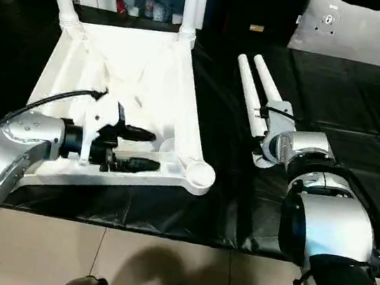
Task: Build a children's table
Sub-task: Pick table leg
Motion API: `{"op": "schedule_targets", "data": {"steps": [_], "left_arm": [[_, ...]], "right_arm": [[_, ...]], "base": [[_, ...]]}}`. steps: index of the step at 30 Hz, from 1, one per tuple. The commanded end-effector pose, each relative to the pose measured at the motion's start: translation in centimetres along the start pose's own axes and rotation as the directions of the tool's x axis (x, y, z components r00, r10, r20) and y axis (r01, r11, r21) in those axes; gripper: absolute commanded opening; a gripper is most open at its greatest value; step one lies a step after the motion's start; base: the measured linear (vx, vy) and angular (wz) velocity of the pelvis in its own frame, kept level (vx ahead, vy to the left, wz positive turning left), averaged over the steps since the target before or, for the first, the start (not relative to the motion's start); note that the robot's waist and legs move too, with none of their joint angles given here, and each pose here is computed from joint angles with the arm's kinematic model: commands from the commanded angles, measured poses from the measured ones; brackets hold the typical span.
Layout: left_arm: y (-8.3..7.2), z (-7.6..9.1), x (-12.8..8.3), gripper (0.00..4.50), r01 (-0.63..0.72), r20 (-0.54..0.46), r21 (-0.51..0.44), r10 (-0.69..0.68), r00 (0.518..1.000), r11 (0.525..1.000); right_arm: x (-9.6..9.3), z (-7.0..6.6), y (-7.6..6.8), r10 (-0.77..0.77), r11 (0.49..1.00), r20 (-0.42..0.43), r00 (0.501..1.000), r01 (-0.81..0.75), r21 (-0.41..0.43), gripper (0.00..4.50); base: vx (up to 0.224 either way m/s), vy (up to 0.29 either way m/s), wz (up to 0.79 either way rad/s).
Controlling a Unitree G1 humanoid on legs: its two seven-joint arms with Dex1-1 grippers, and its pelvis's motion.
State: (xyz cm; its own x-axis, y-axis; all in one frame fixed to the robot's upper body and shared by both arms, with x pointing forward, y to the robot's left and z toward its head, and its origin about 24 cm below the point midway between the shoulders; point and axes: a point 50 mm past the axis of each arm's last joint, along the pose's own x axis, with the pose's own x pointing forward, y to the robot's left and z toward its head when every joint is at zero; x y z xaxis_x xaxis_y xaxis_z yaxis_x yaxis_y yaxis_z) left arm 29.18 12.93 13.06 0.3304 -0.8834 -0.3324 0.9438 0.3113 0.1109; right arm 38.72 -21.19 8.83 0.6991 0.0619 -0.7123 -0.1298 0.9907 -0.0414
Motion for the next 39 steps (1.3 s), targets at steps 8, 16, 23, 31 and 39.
{"op": "schedule_targets", "data": {"steps": [8,16,23,31,39], "left_arm": [[0.0,0.4,-0.1,4.06,-0.025,0.030,-0.004,0.025,0.999,1.000],[2.5,1.5,0.7,4.50,-0.286,0.165,-0.093,0.298,0.940,0.954],[3.8,3.9,2.9,4.50,-0.332,0.286,-0.311,0.420,0.861,0.891],[4.2,7.3,4.6,4.50,-0.124,0.446,-0.572,0.434,0.783,0.811],[5.2,4.0,4.0,4.50,-0.410,0.225,-0.429,0.535,0.815,0.805]], "right_arm": [[0.2,-0.5,0.0,0.026,0.997,0.007,1.000,-0.026,0.072,2.61],[-0.9,3.6,0.9,0.144,0.948,0.454,0.879,-0.254,0.191,2.61],[-3.9,3.8,3.4,0.515,0.640,0.729,0.452,-0.768,0.024,2.59],[-6.5,0.4,5.1,0.584,0.338,0.804,0.116,-0.935,-0.110,1.84],[-4.8,-1.6,5.6,0.529,0.563,0.753,0.392,-0.826,0.034,1.20]], "base": [[0.000,0.000,0.00],[0.000,0.000,0.00],[0.000,0.000,0.00],[0.000,0.000,0.00],[0.000,0.000,0.00]]}}
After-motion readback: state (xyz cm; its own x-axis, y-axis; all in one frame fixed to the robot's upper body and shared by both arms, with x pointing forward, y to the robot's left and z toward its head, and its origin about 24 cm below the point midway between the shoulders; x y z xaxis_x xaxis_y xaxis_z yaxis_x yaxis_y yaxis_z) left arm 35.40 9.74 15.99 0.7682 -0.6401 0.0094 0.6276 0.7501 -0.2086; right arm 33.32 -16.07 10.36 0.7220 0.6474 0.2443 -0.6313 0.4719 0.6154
